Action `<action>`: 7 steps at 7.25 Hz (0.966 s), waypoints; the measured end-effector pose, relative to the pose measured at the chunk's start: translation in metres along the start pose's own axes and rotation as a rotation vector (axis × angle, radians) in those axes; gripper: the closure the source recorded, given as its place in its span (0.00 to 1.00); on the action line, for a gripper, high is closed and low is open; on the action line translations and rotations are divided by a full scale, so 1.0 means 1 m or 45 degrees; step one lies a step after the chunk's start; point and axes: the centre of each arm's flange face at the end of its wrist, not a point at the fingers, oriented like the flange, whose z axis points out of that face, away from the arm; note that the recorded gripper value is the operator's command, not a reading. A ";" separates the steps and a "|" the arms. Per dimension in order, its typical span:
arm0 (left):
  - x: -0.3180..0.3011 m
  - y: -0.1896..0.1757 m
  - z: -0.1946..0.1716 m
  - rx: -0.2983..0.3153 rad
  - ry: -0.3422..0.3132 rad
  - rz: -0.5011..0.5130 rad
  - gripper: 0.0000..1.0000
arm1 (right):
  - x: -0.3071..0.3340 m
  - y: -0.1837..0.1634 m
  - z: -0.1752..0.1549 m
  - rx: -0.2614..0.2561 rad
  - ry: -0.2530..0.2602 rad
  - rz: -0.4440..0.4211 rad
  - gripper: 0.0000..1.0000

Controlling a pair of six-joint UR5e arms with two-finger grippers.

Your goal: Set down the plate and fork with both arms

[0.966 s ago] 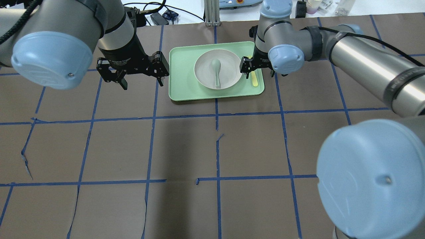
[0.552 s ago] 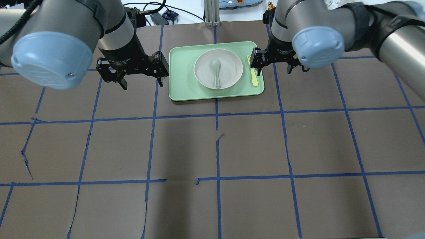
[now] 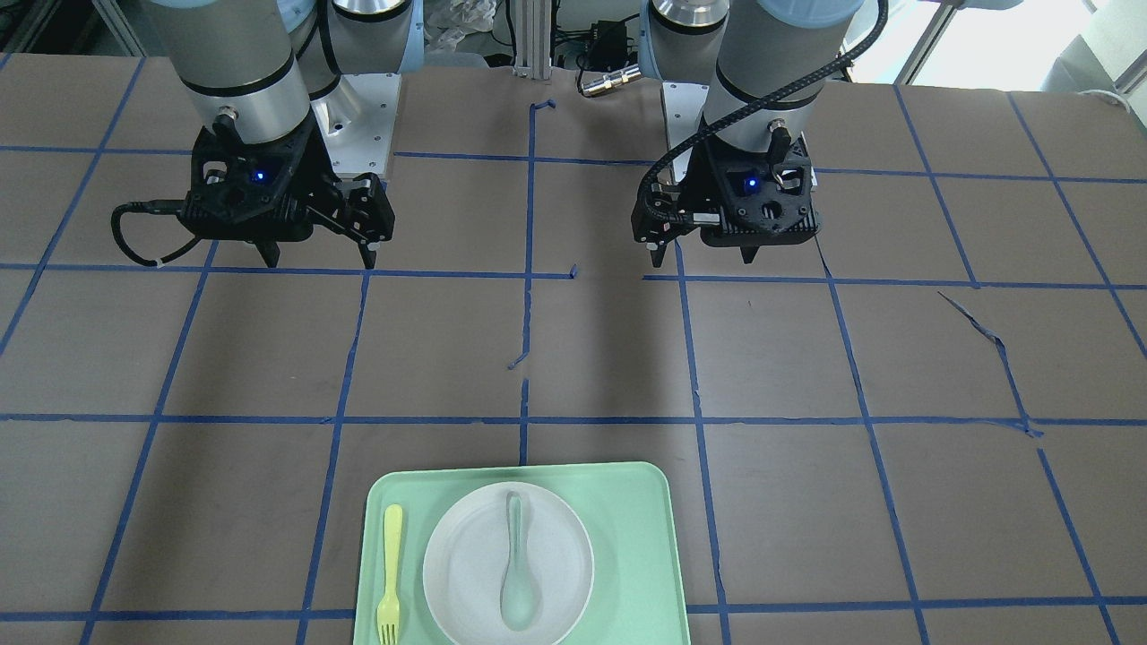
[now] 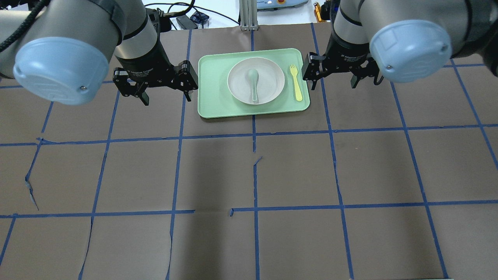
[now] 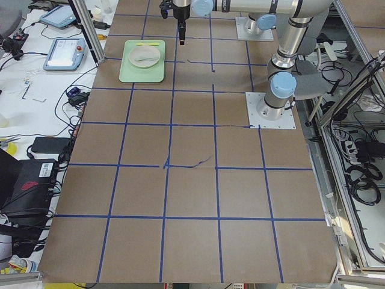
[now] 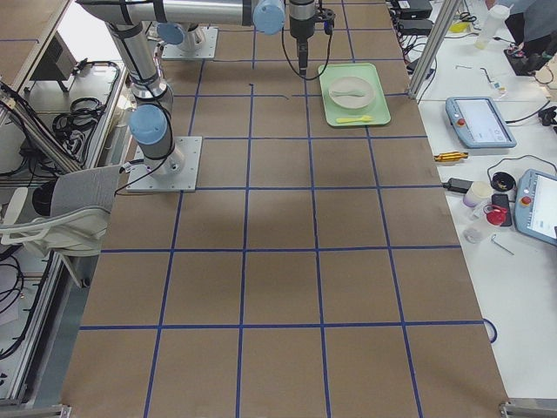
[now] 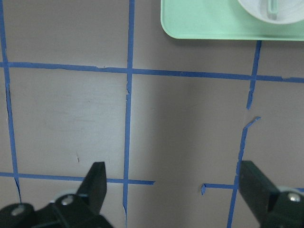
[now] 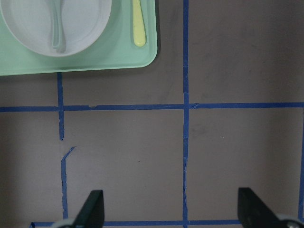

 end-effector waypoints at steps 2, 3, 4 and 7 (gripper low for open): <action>0.000 0.000 0.000 0.000 0.000 0.000 0.00 | 0.000 0.005 0.001 0.010 -0.002 0.000 0.00; 0.000 0.000 0.000 0.000 0.000 0.000 0.00 | 0.000 0.005 0.002 0.008 -0.002 0.000 0.00; 0.000 0.000 -0.001 0.001 0.000 0.000 0.00 | 0.000 0.005 0.002 0.008 -0.002 -0.001 0.00; 0.000 0.001 -0.002 0.005 -0.001 0.001 0.00 | 0.000 0.006 0.003 0.005 -0.002 -0.002 0.00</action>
